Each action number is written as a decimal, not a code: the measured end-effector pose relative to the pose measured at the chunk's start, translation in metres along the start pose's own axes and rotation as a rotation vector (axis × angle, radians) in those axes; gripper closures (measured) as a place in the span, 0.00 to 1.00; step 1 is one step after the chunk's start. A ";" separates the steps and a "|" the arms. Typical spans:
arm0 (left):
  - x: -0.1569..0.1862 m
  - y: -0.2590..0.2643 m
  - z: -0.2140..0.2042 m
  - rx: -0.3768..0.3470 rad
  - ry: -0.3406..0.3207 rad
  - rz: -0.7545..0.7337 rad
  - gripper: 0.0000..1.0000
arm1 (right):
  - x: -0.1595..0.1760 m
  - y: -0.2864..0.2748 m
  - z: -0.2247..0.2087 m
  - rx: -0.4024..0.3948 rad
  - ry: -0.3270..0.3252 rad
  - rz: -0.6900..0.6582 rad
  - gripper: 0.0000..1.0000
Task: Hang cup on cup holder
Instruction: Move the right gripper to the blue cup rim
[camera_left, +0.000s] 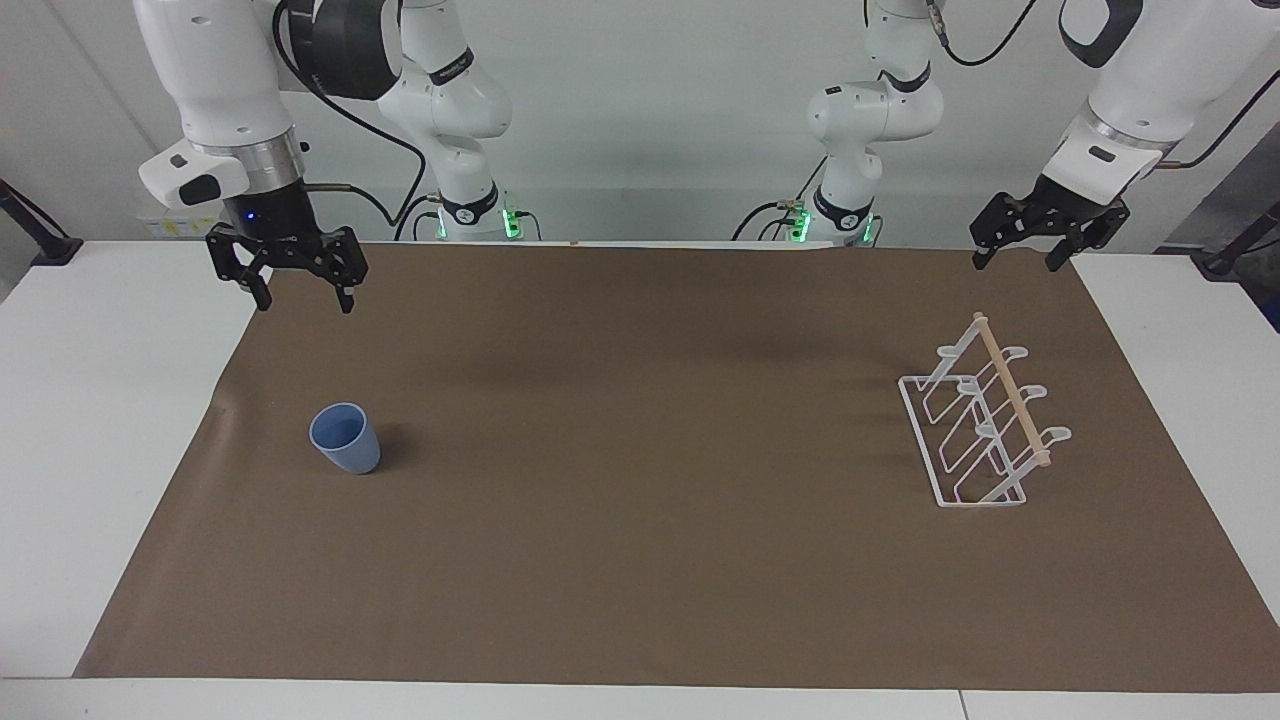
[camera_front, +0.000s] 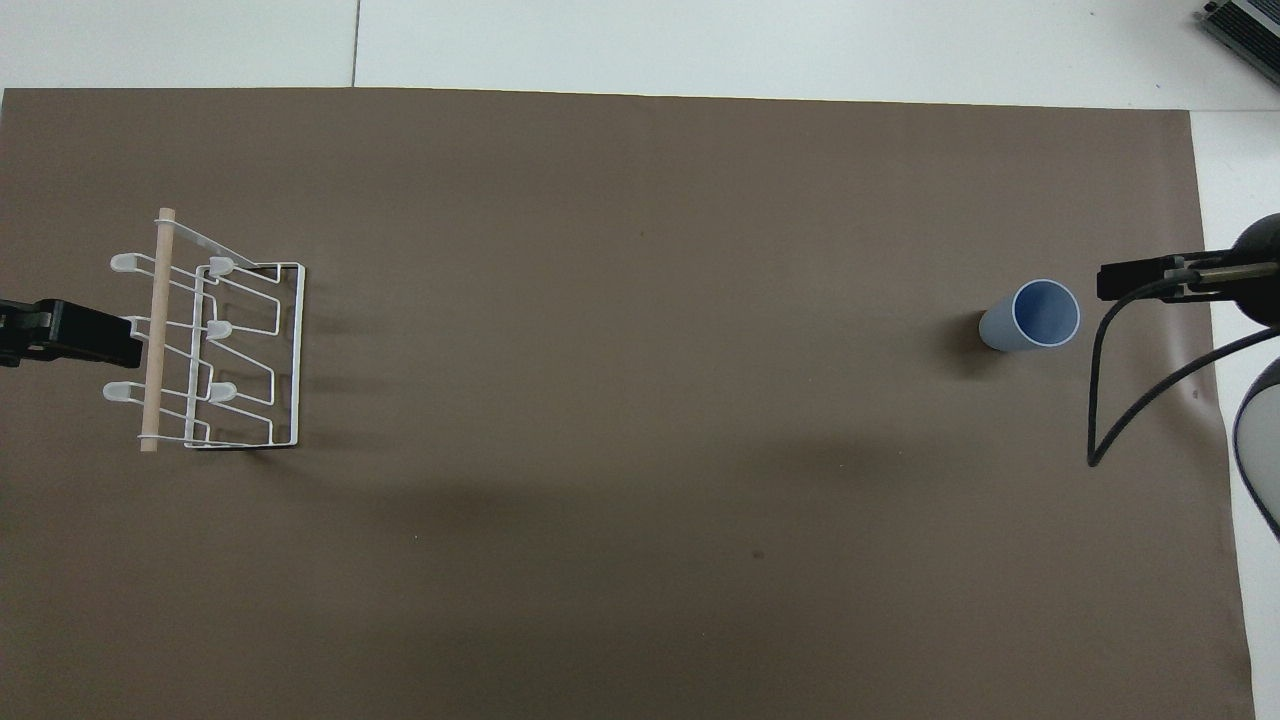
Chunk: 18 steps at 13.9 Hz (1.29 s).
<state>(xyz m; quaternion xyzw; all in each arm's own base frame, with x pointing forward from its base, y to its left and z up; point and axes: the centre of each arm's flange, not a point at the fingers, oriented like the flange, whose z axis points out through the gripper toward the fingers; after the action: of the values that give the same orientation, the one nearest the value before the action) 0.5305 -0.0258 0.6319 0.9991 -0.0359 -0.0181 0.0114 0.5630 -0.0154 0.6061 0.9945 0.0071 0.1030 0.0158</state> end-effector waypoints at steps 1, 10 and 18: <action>0.000 0.000 0.000 0.000 0.000 0.000 0.00 | 0.000 -0.003 0.003 0.036 0.006 0.012 0.00; 0.000 0.000 0.000 0.000 0.000 0.000 0.00 | -0.008 -0.006 0.040 0.068 -0.009 -0.067 0.00; 0.000 0.000 0.000 0.000 0.000 0.000 0.00 | -0.010 0.004 0.107 0.056 0.079 -0.049 0.00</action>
<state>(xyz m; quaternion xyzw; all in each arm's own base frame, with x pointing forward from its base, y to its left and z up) 0.5305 -0.0258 0.6319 0.9991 -0.0359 -0.0181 0.0115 0.5751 -0.0228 0.4997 0.9893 0.0351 0.1413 -0.0095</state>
